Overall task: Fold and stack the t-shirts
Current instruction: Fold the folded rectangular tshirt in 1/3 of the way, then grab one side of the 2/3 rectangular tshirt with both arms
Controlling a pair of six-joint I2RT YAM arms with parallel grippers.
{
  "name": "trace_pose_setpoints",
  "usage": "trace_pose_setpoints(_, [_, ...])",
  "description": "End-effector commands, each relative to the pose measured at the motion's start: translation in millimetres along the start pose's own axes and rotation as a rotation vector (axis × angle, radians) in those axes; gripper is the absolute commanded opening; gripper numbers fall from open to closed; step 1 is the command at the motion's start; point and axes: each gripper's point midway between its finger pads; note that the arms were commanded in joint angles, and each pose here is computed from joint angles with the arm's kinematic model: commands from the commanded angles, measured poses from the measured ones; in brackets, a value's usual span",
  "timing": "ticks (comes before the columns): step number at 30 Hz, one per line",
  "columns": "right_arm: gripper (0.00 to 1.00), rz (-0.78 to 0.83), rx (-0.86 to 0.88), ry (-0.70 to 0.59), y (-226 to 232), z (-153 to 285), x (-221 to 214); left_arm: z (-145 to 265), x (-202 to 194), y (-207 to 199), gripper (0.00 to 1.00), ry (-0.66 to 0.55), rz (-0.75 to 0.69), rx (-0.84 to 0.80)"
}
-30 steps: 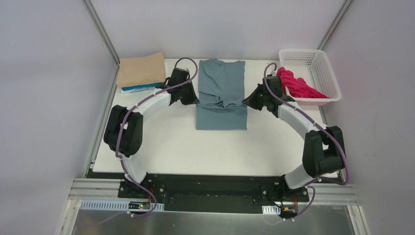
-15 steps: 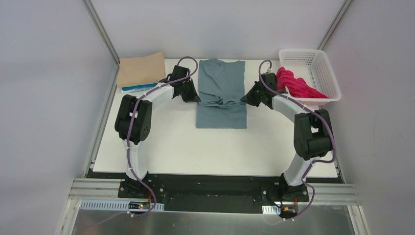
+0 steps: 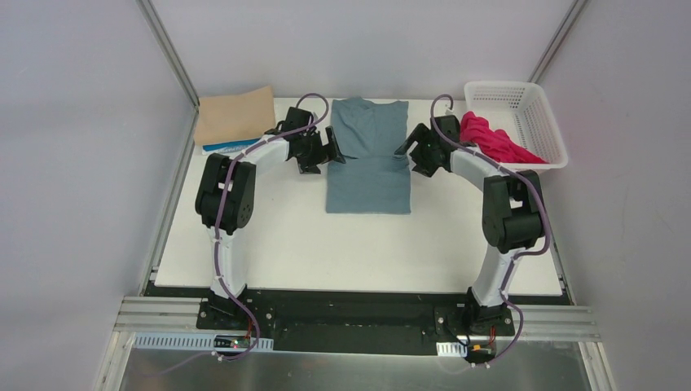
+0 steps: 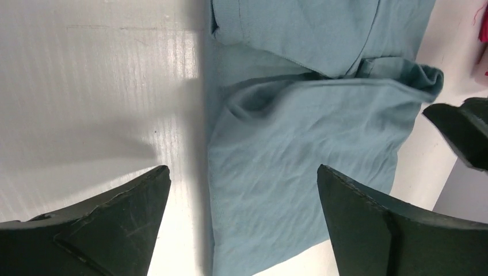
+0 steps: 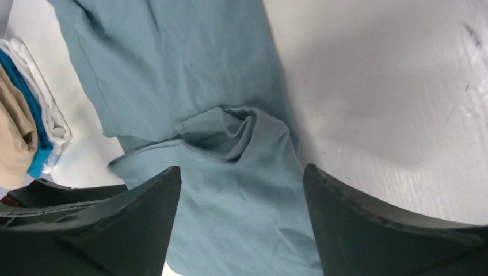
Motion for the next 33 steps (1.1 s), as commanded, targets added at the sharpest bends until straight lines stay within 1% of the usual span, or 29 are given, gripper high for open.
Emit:
trace_pose_setpoints(1, [0.90, 0.017, 0.044, -0.055, 27.4, 23.3, 21.8, 30.8, 27.2, -15.1, 0.99, -0.078, -0.029, -0.030])
trace_pose_setpoints(2, [0.97, 0.024, 0.048, -0.061, 28.5, 29.4, 21.9, 34.9, 25.4, -15.0, 0.99, -0.080, -0.031, -0.028])
trace_pose_setpoints(3, [0.99, 0.026, 0.049, -0.064, 27.5, 34.5, 20.6, 40.6, 24.7, -15.8, 0.99, -0.088, -0.035, -0.025])
trace_pose_setpoints(6, [1.00, 0.030, 0.040, -0.075, 19.4, 51.1, 15.1, 52.9, 13.1, -14.1, 0.99, -0.085, -0.026, -0.017])
trace_pose_setpoints(10, [1.00, 0.024, 0.014, -0.044, -7.3, 67.8, -8.2, 62.8, -16.2, -11.0, 0.99, -0.040, 0.008, -0.025])
trace_pose_setpoints(13, [1.00, 0.025, 0.032, 0.011, -19.0, 83.5, -30.2, 70.6, -49.9, -1.4, 0.99, 0.001, 0.029, 0.001])
trace_pose_setpoints(16, [1.00, 0.018, 0.085, 0.122, -27.7, 93.2, -62.2, 75.0, -82.6, 1.9, 0.99, 0.043, 0.035, 0.015])
trace_pose_setpoints(20, [0.99, -0.018, 0.092, 0.196, -47.6, 96.0, -89.2, 72.7, -112.7, 4.5, 0.98, 0.080, 0.025, 0.050])
trace_pose_setpoints(23, [0.98, -0.020, 0.076, 0.212, -59.4, 96.1, -98.0, 66.7, -121.3, 12.0, 0.92, 0.091, 0.044, 0.075])
trace_pose_setpoints(28, [0.94, -0.031, 0.056, 0.230, -68.8, 91.2, -104.1, 49.5, -123.7, 20.0, 0.81, 0.109, 0.065, 0.101])
trace_pose_setpoints(33, [0.85, -0.052, 0.027, 0.230, -77.0, 82.0, -106.1, 40.0, -129.7, 26.4, 0.52, 0.133, 0.082, 0.122])
Point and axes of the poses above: each gripper's point midway between its finger pads, its own z axis back along the fingers, its own y axis along the line the jaws close on, x = y × z, and after that the axes turned 8 degrees about -z, right-handed
